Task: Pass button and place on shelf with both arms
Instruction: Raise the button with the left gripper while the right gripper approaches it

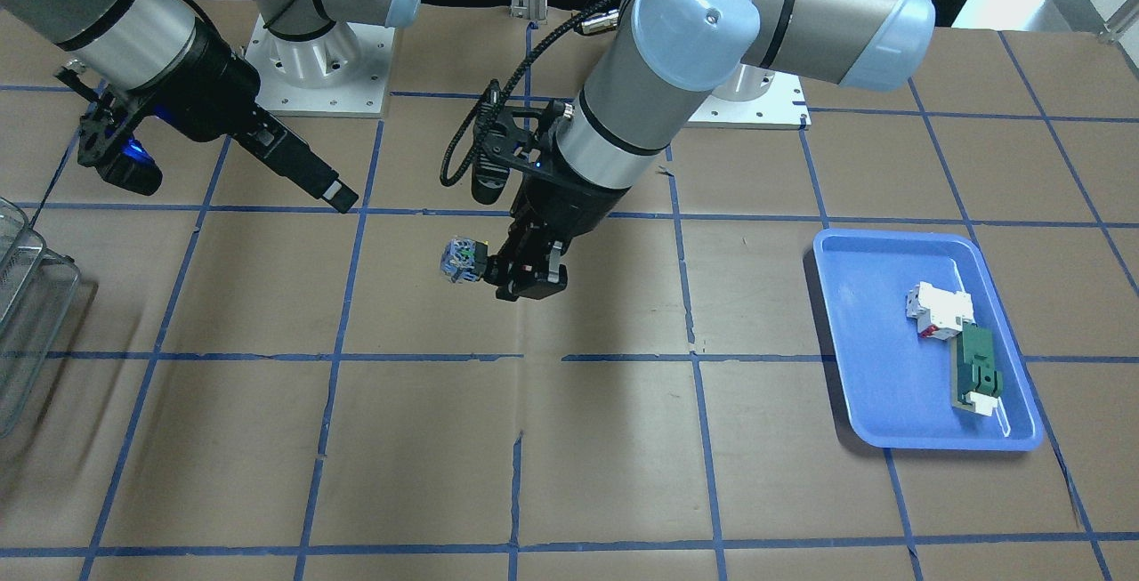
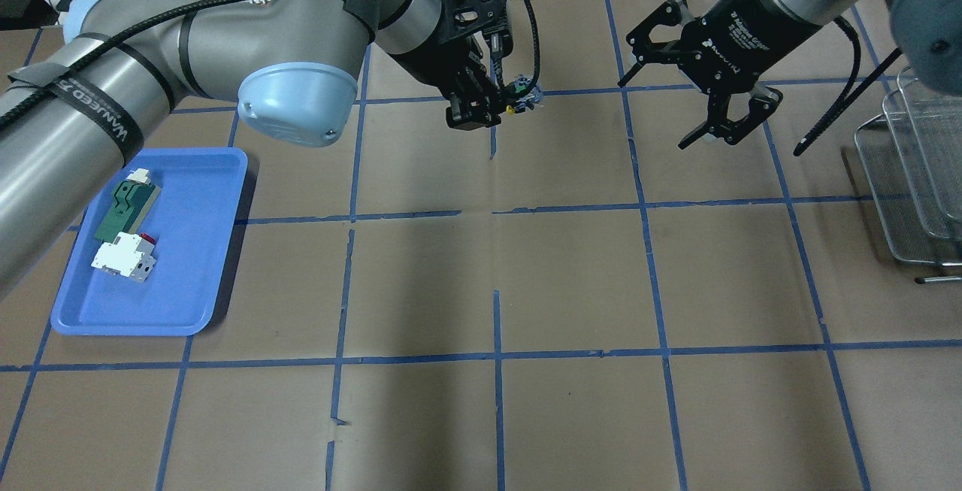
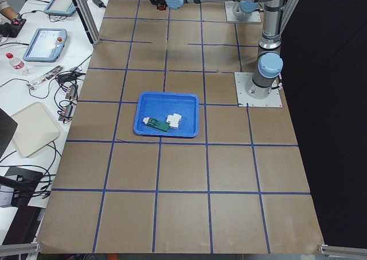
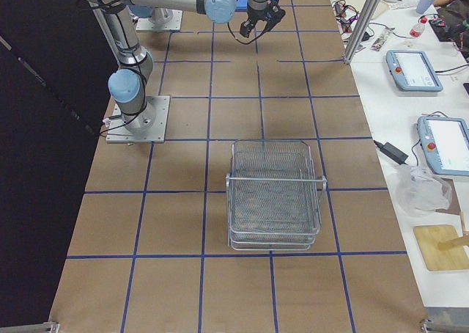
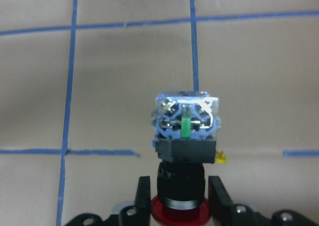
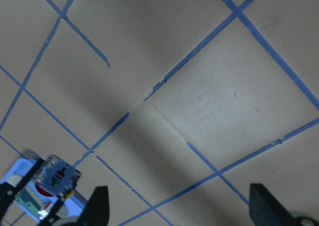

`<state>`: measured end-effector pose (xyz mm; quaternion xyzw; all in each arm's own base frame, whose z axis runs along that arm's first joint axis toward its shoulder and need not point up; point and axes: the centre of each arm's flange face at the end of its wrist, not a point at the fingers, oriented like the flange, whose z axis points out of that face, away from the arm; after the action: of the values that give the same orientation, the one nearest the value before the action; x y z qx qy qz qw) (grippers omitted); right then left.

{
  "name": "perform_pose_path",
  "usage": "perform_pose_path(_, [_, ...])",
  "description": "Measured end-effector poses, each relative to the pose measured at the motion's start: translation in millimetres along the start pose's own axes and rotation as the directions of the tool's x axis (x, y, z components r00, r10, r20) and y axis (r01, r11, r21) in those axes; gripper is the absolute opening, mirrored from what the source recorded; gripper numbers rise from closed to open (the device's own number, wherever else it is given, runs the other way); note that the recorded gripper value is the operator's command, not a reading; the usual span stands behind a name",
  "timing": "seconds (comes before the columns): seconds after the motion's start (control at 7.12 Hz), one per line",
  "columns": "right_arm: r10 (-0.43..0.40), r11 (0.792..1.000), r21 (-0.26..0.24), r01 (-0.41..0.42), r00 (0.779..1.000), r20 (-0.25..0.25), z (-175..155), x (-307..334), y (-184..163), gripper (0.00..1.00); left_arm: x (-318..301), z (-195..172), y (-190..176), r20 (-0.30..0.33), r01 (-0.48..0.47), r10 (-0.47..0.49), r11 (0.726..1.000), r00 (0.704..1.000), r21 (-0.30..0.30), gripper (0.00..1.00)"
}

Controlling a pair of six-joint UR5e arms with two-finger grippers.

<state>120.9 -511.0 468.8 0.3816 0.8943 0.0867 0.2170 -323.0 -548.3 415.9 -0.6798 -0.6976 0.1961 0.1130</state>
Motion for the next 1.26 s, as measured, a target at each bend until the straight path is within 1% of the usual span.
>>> perform_pose_path(0.14, [0.085, 0.996, -0.027, -0.084, 0.995, 0.045, -2.8, -2.2, -5.2, 1.00, 4.5, -0.6, -11.9, 0.013, -0.009, 0.009, 1.000, 1.000, 0.030, 0.00])
perform_pose_path(0.28, [0.158, 0.986, -0.066, -0.152, 0.983, 0.095, -8.2, -1.3, -14.0, 1.00, 7.8, -1.1, -19.9, 0.016, -0.005, 0.004, 0.998, 1.000, 0.057, 0.00])
perform_pose_path(0.42, [0.212, 0.974, -0.117, -0.196, 0.966, 0.147, -12.9, -1.6, -21.9, 1.00, 12.2, -3.3, -28.7, 0.018, 0.009, -0.010, 0.996, 1.000, 0.086, 0.00])
perform_pose_path(0.56, [0.271, 0.956, -0.165, -0.243, 0.947, 0.175, -12.7, -2.6, -26.8, 1.00, 16.3, -5.1, -36.8, 0.026, 0.009, -0.012, 0.995, 1.000, 0.103, 0.00])
perform_pose_path(0.7, [0.325, 0.936, -0.205, -0.288, 0.929, 0.178, -7.3, -3.2, -31.1, 1.00, 17.6, -4.7, -41.6, 0.035, 0.003, -0.007, 0.993, 0.999, 0.114, 0.00])
perform_pose_path(0.98, [0.395, 0.897, -0.296, -0.329, 0.897, 0.201, 1.9, -11.6, -41.0, 1.00, 18.3, -1.9, -43.2, 0.042, 0.001, -0.006, 0.993, 0.999, 0.122, 0.00])
perform_pose_path(1.26, [0.427, 0.876, -0.339, -0.342, 0.877, 0.219, 5.5, -16.6, -45.0, 1.00, 19.8, -0.4, -42.8, 0.040, 0.001, -0.006, 0.992, 0.999, 0.122, 0.00])
